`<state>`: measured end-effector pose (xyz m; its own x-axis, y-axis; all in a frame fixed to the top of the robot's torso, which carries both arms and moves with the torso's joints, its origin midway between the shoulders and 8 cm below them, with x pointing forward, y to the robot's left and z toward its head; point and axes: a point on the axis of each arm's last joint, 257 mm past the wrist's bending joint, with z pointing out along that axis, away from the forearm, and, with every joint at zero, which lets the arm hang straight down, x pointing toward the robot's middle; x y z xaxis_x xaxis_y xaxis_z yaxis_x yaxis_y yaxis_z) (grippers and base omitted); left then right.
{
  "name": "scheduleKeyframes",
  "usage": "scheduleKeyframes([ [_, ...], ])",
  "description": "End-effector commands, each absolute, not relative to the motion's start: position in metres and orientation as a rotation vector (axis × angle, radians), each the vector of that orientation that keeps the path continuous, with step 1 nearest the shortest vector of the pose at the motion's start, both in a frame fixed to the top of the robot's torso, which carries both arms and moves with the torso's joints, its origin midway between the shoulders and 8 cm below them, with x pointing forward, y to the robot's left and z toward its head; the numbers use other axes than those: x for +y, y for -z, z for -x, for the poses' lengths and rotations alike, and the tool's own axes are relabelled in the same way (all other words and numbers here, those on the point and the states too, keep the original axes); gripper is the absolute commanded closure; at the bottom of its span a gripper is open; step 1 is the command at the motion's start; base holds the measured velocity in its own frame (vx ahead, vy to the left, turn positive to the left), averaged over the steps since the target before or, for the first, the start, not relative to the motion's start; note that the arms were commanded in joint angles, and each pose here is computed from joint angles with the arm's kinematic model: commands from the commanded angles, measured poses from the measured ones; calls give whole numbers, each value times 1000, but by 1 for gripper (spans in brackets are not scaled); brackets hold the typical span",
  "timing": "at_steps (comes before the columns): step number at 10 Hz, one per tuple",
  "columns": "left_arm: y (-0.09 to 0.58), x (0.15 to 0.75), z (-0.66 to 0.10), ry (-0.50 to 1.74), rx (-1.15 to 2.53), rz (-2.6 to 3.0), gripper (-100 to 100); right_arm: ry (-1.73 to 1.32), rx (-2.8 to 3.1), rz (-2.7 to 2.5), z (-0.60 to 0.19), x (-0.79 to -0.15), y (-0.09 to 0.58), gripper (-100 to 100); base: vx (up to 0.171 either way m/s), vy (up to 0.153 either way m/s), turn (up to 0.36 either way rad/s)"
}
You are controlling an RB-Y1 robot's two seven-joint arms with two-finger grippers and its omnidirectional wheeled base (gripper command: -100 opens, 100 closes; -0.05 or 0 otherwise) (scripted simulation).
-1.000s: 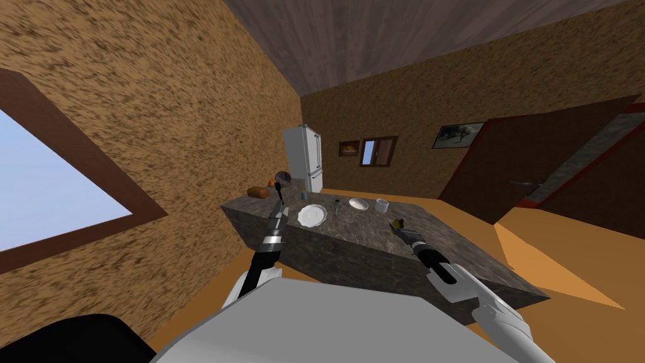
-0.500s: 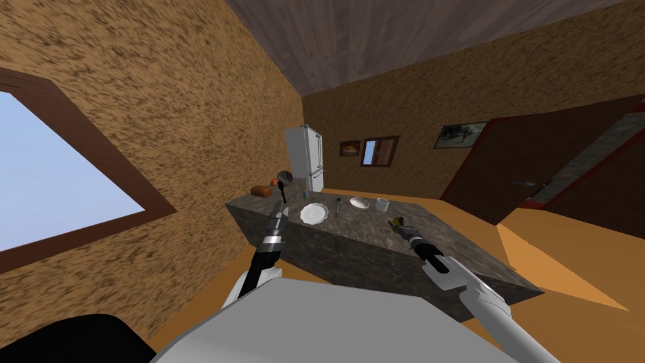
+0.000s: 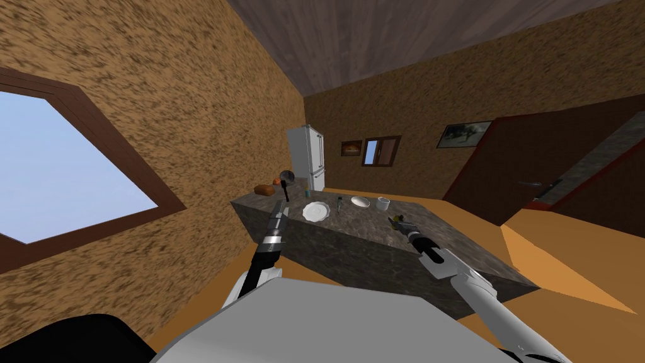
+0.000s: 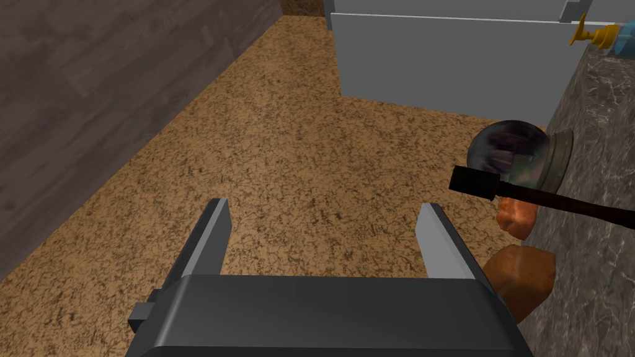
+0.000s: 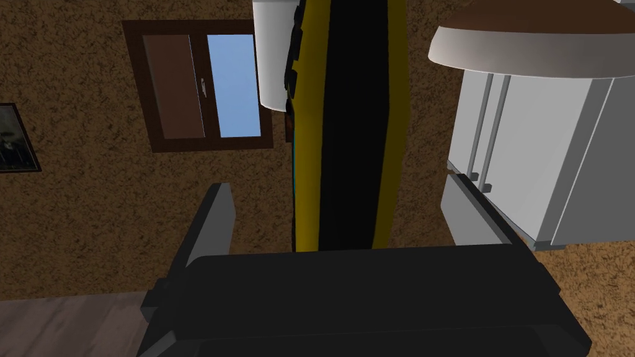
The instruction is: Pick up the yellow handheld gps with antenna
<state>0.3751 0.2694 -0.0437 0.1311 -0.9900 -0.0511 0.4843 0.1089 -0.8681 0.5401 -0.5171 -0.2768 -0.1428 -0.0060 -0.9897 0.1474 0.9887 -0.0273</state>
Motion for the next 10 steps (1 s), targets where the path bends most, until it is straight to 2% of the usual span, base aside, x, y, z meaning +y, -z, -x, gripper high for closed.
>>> scheduleKeyframes([
  [1, 44, 269, -375, 1268, 788, 823, 0, 142, 1729, -122, -538, -524, 287, -100, -29, 7, -6],
  [2, 44, 269, -375, 1268, 788, 823, 0, 136, 1693, -102, -554, -522, 268, -100, -56, 31, 42],
  [5, 44, 269, -375, 1268, 788, 823, 0, 152, 1734, -137, -549, -534, 286, -100, -29, 11, 9],
  [10, 44, 269, -375, 1268, 788, 823, 0, 163, 1711, -155, -574, -546, 268, -100, -57, 19, 28],
])
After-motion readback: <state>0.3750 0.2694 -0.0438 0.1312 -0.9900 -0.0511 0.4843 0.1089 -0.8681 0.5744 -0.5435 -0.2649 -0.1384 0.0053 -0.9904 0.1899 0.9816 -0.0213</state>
